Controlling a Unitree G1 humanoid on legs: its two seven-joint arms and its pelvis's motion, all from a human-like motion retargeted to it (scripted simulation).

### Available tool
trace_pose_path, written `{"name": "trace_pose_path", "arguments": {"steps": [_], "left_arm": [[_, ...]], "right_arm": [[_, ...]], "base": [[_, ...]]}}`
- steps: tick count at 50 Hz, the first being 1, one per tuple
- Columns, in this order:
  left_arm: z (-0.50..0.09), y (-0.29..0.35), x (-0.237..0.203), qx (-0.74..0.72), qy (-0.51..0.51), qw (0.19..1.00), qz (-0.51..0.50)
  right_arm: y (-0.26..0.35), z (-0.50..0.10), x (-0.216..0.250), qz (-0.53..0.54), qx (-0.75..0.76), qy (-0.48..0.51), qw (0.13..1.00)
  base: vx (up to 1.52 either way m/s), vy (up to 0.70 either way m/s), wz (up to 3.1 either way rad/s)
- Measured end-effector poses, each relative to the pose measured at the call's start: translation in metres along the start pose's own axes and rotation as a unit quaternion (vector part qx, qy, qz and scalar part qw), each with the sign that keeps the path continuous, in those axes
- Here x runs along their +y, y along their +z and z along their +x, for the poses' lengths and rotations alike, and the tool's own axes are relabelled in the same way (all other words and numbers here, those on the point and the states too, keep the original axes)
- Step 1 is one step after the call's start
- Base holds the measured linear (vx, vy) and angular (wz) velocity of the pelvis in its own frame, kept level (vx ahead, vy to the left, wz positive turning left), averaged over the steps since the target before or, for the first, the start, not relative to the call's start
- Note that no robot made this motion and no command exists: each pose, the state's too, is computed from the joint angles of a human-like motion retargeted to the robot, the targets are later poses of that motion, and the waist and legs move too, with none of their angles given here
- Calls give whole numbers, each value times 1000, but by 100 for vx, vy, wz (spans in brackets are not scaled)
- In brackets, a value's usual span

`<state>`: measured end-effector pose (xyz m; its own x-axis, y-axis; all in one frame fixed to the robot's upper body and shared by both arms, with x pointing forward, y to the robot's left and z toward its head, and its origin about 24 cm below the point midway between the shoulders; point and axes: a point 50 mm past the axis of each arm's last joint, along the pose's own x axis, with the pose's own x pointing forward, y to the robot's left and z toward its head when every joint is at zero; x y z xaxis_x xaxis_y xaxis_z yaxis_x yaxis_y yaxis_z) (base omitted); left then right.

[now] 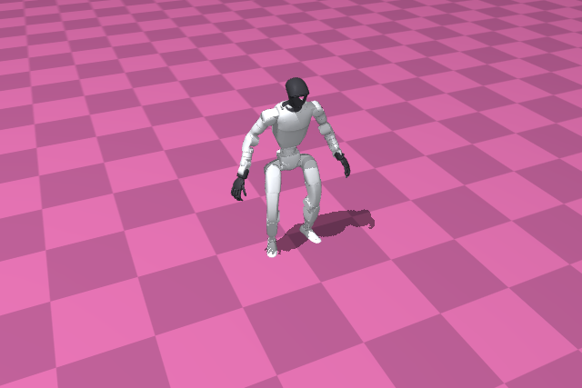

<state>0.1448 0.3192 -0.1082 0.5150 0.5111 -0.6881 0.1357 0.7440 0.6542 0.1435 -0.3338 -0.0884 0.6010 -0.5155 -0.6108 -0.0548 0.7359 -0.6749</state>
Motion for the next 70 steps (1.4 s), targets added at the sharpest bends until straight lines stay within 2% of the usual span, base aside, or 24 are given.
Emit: {"name": "trace_pose_path", "arguments": {"steps": [8,15,25,37,48,54,59,65,70], "left_arm": [[-7,26,-38,-57,-75,994,60],[-16,9,-60,-37,-102,993,36],[-24,-23,-64,-2,-115,993,20],[-24,-44,-42,15,-77,997,6],[-25,-59,-29,32,-54,998,-8],[-22,-64,-15,26,-52,996,61],[-8,-28,8,-34,-8,992,124],[-4,5,30,-92,46,992,78],[-1,7,49,-73,66,994,58]], "right_arm": [[-2,4,-18,-20,7,-4,1000],[-1,4,-19,-24,2,-6,1000],[0,2,-30,-30,-15,-17,999],[-15,0,-74,-35,7,-82,996],[5,7,-81,-50,-18,-81,995],[-1,5,-58,-30,-9,-64,997],[-30,-5,-26,-7,45,-59,997],[-43,-15,1,-27,59,-32,997],[-27,-11,1,-27,25,-11,999]], "base": [[2,3,-7],[6,-3,-13],[0,5,-2],[-4,24,15],[-3,43,-5],[-4,59,20],[-3,64,77],[1,53,16],[-3,36,-8]]}}
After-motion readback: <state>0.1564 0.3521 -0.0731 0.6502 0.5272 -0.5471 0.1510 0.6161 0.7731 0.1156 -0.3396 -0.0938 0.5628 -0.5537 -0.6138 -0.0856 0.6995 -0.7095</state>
